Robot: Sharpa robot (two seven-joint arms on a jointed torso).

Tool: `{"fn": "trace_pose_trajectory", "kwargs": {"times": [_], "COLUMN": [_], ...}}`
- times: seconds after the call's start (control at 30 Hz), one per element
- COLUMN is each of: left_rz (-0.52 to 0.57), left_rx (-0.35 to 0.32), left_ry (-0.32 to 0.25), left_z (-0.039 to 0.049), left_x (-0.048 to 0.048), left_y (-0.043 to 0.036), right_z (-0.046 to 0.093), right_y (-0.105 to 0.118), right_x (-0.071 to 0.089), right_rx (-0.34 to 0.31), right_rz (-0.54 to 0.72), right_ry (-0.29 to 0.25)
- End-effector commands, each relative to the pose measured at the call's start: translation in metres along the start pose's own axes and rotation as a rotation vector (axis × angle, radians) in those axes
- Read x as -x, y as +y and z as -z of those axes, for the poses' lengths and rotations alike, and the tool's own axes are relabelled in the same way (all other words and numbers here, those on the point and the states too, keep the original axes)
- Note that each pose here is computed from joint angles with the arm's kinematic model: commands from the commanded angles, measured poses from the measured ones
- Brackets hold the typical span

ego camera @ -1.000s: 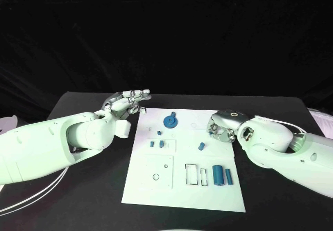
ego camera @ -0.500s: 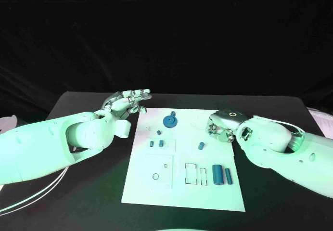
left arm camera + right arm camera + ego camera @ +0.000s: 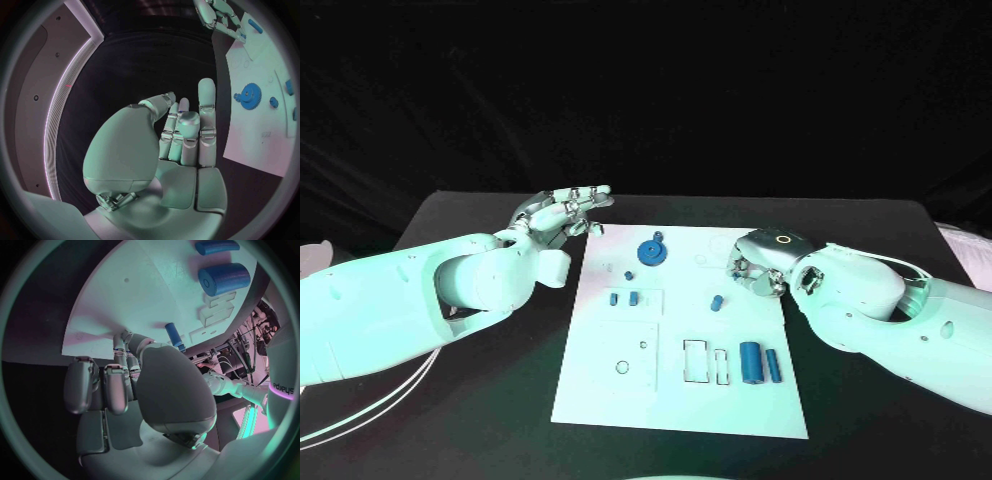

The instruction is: Assemble the parts on the task board

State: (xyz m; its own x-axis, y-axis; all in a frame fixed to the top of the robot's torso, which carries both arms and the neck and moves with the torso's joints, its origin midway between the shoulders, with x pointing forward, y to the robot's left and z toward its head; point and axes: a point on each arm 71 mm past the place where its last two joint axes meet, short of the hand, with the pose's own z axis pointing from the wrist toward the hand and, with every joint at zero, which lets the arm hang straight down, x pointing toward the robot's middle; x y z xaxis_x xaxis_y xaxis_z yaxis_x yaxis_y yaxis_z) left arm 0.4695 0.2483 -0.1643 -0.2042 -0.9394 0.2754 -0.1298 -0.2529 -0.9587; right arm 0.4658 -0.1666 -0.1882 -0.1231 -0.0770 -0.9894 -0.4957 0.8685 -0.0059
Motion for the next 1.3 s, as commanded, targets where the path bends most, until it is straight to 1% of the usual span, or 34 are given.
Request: {"fn": "trace_pose_trajectory", "kwargs": {"times": [0.03,0.27,0.4,0.6,1.0,1.23,1.3], "left_rz": [0.003,0.004,0.005,0.003,0.003,0.003,0.004], "left_rx": [-0.011,-0.010,-0.011,-0.012,-0.012,-0.011,-0.010], "left_ry": [0.006,0.007,0.012,0.009,0.008,0.009,0.010], "left_z": [0.0002,0.0000,0.0003,0.0000,0.0000,0.0000,-0.0002], "left_x": [-0.0015,-0.0018,-0.0028,-0.0012,-0.0001,0.0003,0.0001], "left_y": [-0.0011,-0.0009,-0.0009,-0.0012,-0.0013,-0.0013,-0.0012], "right_z": [0.001,0.004,0.005,0.009,0.014,0.020,0.021], "right_y": [0.003,0.003,0.001,0.000,0.003,0.014,0.016], "right_x": [-0.006,0.000,0.001,0.003,0.008,0.017,0.020], "right_rx": [0.010,0.017,0.015,0.013,0.025,0.052,0.053], "right_rz": [-0.008,-0.024,-0.028,-0.032,-0.043,-0.039,-0.032], "right_ry": [0.012,-0.022,-0.026,-0.027,-0.055,-0.101,-0.107]}}
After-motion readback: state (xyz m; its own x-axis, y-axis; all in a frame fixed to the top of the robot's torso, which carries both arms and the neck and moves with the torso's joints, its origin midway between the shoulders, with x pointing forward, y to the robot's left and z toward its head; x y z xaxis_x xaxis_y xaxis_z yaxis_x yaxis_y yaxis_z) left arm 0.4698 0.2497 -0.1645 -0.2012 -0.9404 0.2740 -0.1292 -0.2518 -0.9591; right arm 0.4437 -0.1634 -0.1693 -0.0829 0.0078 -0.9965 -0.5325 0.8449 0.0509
